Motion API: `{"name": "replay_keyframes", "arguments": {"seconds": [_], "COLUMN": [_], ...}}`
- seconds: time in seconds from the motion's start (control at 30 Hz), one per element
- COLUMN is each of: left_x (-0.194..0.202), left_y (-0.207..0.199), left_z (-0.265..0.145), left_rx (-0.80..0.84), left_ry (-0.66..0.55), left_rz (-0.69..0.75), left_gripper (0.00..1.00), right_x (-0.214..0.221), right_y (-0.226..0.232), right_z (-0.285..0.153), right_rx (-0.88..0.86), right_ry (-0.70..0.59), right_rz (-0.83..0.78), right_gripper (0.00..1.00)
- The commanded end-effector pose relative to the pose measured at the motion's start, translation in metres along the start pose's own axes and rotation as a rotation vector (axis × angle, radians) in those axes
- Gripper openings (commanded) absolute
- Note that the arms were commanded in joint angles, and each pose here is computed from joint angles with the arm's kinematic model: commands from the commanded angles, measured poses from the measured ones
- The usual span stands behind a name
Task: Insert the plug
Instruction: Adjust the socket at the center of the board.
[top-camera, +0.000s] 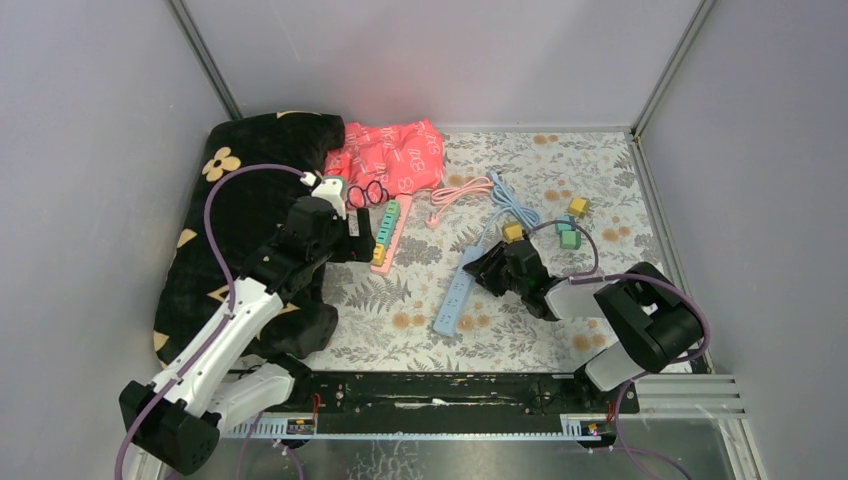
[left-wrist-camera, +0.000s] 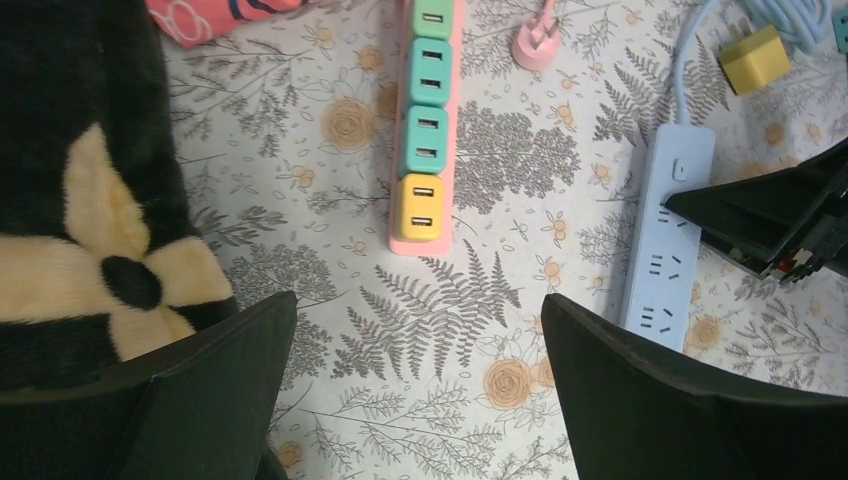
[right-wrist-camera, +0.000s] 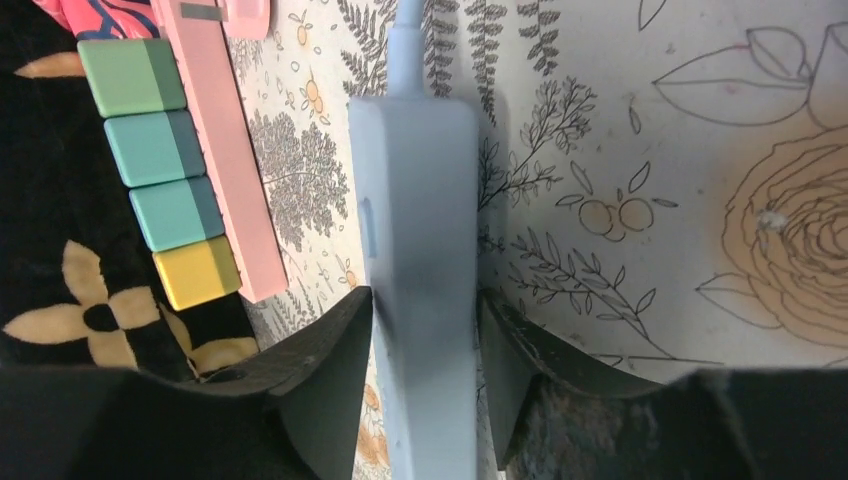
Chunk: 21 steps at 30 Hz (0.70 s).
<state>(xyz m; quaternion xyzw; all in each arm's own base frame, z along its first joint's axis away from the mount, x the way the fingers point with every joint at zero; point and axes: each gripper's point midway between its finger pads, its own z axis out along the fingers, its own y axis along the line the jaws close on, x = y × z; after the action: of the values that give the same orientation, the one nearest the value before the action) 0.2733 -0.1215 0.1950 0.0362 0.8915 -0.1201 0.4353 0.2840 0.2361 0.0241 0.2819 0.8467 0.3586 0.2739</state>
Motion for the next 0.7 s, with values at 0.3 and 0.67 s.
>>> {"name": "replay_keyframes", "arguments": {"seconds": [0.3,0.67], "left_x": [0.019,0.076], "left_y": [-0.072,-0.129], "left_z": [0.010,0.047], "left_rx": [0.169,0.223], "left_ry": [0.067,0.207], "left_rz": [-0.009,0.049], "left_gripper": [1.00,1.00], "right_x": [0.012,0.023], "right_y": [-0.069,-0.067], "right_z": [-0.029,-0.019], "right_rx": [0.205,0.170], "right_ry": [0.016,0.093], "right_rz": [-0.138,-0.220], "right_gripper": [0.54,0.31]}}
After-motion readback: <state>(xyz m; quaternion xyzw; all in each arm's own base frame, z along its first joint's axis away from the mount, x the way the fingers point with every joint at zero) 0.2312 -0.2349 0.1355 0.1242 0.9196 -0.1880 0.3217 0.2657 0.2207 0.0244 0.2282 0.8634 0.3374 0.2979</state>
